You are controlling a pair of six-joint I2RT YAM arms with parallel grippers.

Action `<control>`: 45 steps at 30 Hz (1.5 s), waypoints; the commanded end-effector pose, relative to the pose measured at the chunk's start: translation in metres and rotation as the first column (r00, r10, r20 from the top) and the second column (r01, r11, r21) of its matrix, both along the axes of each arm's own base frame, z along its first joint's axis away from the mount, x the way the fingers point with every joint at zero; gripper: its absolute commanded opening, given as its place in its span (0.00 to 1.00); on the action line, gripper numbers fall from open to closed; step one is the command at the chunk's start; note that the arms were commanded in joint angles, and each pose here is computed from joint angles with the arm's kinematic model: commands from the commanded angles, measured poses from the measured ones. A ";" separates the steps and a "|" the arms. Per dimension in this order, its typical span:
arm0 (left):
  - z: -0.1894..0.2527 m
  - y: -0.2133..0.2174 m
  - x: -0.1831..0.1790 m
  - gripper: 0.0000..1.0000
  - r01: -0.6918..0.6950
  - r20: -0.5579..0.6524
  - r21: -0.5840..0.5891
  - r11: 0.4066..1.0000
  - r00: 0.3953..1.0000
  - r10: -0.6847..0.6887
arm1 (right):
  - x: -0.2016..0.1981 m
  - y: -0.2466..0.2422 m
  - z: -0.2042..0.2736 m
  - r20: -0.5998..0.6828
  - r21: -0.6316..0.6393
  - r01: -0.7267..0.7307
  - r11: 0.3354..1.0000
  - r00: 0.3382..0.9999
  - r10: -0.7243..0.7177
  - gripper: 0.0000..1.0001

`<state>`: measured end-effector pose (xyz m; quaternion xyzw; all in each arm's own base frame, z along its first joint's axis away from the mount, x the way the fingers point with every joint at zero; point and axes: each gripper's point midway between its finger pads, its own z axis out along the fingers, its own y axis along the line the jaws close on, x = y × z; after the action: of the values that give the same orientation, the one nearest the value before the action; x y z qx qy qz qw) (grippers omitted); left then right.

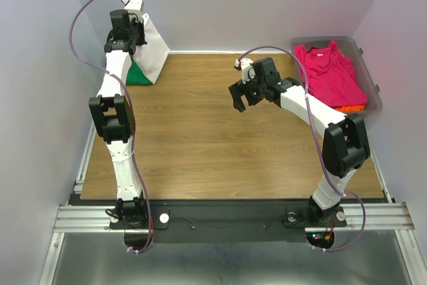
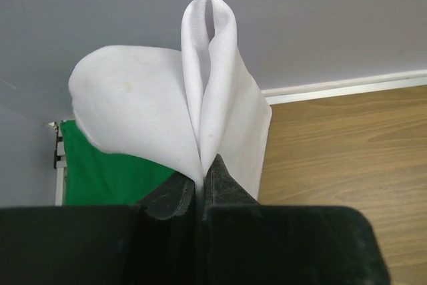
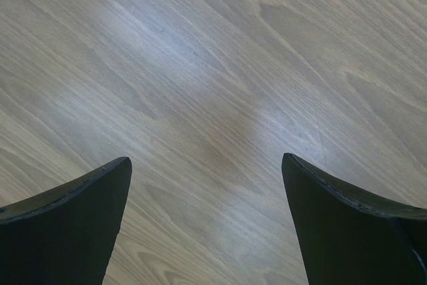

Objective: Fold and stack the t-shirts
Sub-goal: Neatly place the folded tshirt to the corner

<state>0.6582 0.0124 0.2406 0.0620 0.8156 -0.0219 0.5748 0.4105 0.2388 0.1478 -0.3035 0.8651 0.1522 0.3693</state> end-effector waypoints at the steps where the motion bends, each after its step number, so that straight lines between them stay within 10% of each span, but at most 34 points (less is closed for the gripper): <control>1: 0.110 0.002 -0.016 0.00 -0.006 0.207 0.026 1.000 0.978 0.001 | 0.009 0.006 0.028 0.075 0.037 -0.008 0.999 0.997 0.005 1.00; 45: -0.025 0.152 0.032 0.10 -0.109 0.110 0.285 0.952 0.991 0.080 | 0.017 0.010 0.003 0.008 0.001 -0.004 1.000 1.000 0.004 1.00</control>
<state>0.6771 0.1392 0.1591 0.0872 0.8317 0.0622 0.5448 0.4193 0.2434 0.1336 -0.3039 0.8719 0.1505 0.3531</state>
